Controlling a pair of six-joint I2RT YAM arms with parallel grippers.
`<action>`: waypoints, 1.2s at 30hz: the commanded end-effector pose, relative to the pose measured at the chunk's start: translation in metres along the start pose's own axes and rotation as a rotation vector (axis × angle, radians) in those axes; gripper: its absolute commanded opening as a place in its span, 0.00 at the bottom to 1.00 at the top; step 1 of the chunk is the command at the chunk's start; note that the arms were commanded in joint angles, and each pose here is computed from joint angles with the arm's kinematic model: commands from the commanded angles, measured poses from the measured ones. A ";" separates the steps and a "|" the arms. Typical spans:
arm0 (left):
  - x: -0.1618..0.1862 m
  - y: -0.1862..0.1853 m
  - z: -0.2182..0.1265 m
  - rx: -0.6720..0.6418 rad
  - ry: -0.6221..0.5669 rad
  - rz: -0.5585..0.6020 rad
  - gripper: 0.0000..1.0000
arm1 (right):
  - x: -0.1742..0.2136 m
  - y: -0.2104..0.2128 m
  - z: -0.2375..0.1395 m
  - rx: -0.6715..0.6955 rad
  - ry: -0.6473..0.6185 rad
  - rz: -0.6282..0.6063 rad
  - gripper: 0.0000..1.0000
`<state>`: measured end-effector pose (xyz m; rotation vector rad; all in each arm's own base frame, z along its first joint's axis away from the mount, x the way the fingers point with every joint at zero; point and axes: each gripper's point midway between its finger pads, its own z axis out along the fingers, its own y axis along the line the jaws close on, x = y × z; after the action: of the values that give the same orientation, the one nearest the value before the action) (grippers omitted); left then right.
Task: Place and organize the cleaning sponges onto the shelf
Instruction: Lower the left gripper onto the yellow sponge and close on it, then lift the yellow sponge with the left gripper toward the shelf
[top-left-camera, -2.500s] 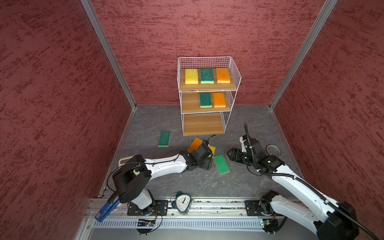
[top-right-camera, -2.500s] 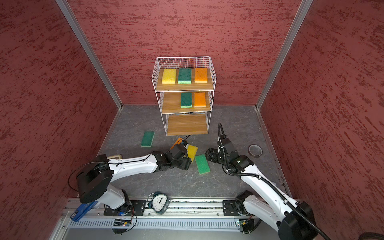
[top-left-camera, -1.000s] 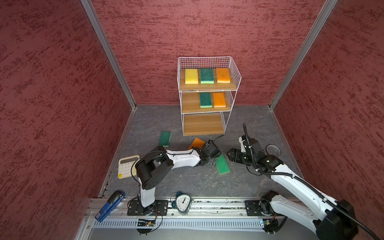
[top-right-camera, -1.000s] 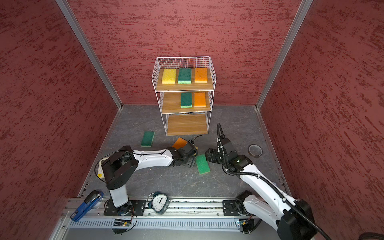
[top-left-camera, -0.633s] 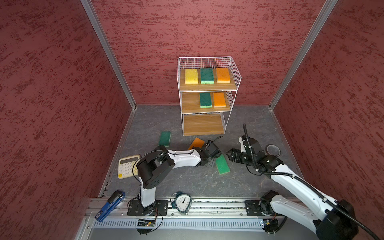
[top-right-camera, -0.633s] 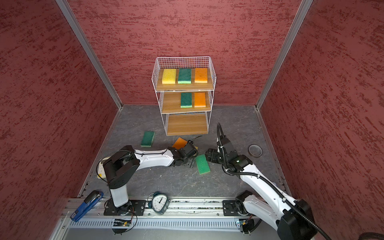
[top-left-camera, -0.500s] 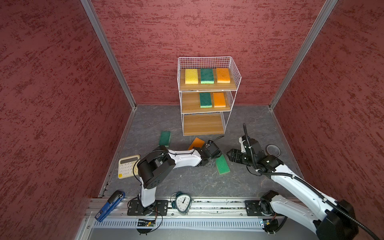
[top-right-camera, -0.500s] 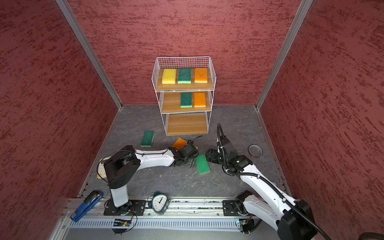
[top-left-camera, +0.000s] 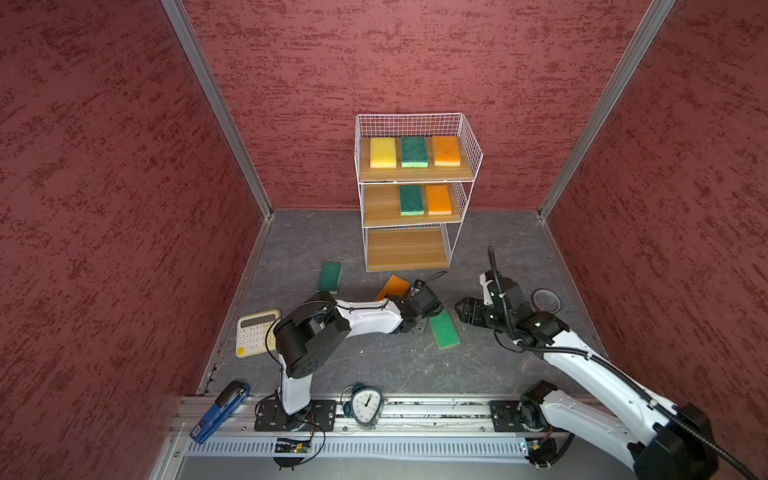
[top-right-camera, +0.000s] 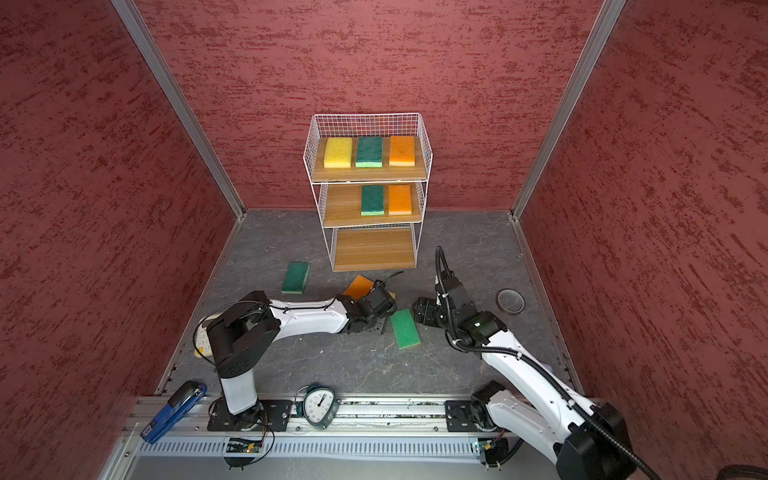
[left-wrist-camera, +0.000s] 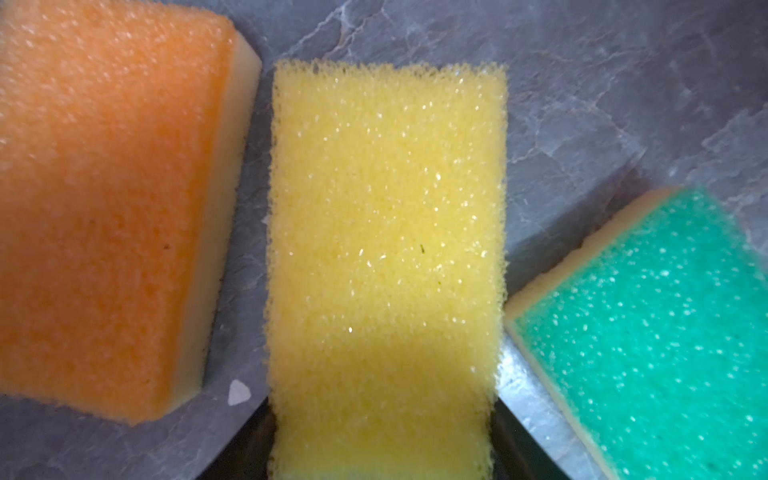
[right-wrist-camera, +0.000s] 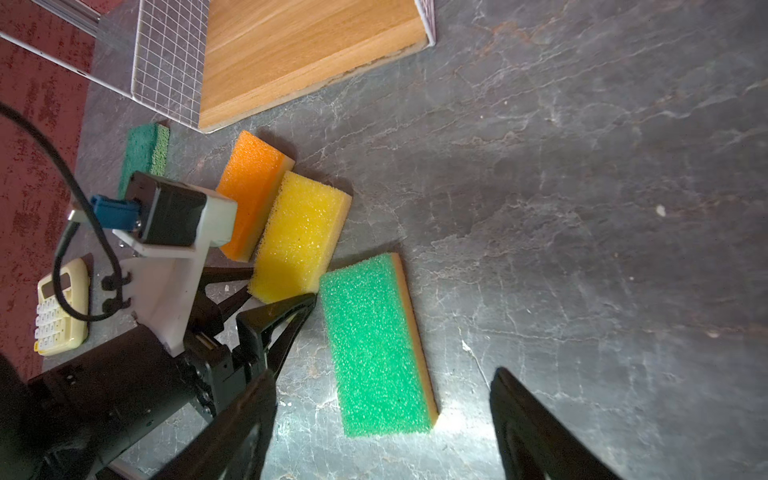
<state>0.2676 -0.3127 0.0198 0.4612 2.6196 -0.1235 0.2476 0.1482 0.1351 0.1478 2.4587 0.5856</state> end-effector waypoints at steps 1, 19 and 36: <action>0.003 0.004 -0.008 0.009 0.000 -0.011 0.61 | -0.010 0.000 -0.008 0.009 -0.052 -0.003 0.82; -0.017 0.012 -0.068 0.098 -0.131 -0.092 0.53 | -0.013 0.003 -0.011 0.003 -0.062 0.009 0.82; -0.063 0.058 -0.159 0.044 -0.334 -0.161 0.55 | -0.024 0.014 -0.015 -0.024 -0.081 -0.013 0.82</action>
<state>0.2625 -0.2621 0.1670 0.2464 2.3703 -0.3233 0.2510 0.1451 0.1458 0.1586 2.4241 0.5726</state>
